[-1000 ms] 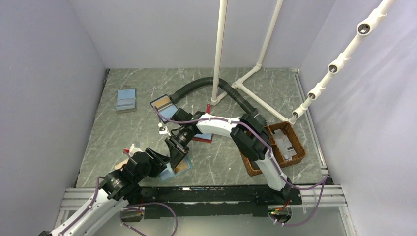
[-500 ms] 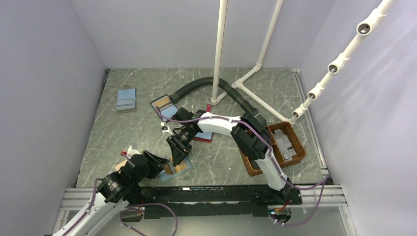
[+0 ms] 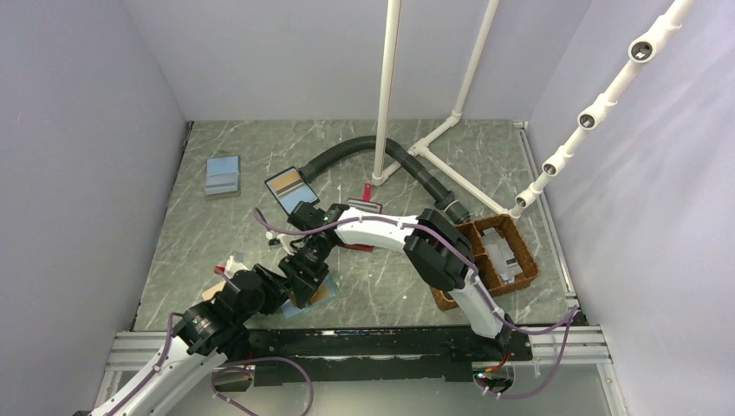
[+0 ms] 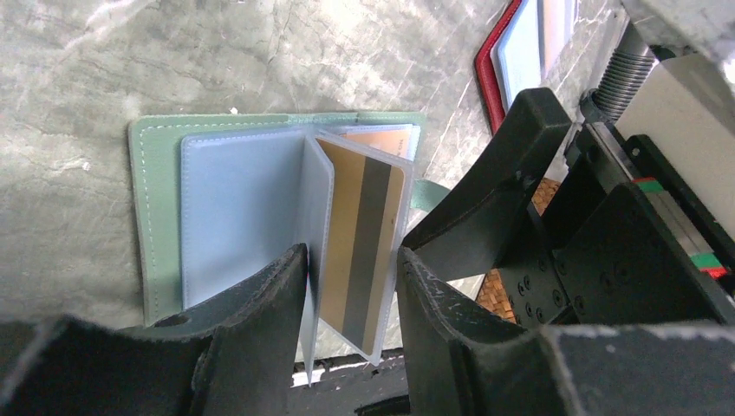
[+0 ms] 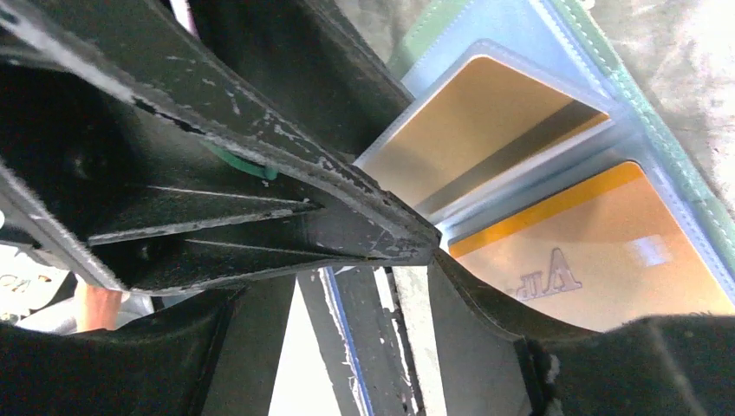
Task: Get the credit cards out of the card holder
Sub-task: Remove the credit card from the card holder.
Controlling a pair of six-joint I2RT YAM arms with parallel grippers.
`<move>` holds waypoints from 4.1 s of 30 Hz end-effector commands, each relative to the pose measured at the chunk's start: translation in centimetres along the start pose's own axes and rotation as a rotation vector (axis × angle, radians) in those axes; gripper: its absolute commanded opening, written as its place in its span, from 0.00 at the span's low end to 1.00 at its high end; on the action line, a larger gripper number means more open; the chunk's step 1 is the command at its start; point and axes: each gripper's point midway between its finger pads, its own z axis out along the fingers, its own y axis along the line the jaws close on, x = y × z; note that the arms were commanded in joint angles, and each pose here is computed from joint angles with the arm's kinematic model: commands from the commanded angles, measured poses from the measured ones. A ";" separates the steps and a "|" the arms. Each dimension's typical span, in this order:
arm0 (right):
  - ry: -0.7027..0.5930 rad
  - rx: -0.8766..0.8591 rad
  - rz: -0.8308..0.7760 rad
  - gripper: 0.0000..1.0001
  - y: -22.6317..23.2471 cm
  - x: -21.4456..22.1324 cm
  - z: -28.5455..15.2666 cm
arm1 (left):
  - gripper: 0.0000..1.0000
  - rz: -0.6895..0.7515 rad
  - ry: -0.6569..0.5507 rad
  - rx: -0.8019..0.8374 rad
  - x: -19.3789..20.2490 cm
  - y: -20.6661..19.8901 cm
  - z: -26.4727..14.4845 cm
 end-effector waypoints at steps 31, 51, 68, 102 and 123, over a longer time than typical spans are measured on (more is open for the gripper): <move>-0.147 0.286 -0.044 0.54 -4.4 -2.8 -7.1 | 0.00 0.000 -0.054 -0.051 -1.1 1.5 -0.7; -0.183 0.090 -0.120 0.55 -0.8 -2.2 -9.2 | 0.40 0.187 0.023 -0.182 -0.2 1.1 -0.1; -0.114 -0.158 0.027 0.54 0.3 -2.0 -4.8 | 0.00 0.212 -0.045 0.003 -1.3 -1.0 -1.0; -0.340 -0.158 0.003 0.52 -0.7 -3.3 -14.7 | 0.00 0.443 -0.079 0.632 -0.3 -16.2 -3.4; -0.353 -0.509 -0.004 0.00 4.4 -2.4 -17.3 | 0.00 0.355 -0.156 0.644 -2.0 -15.9 -4.9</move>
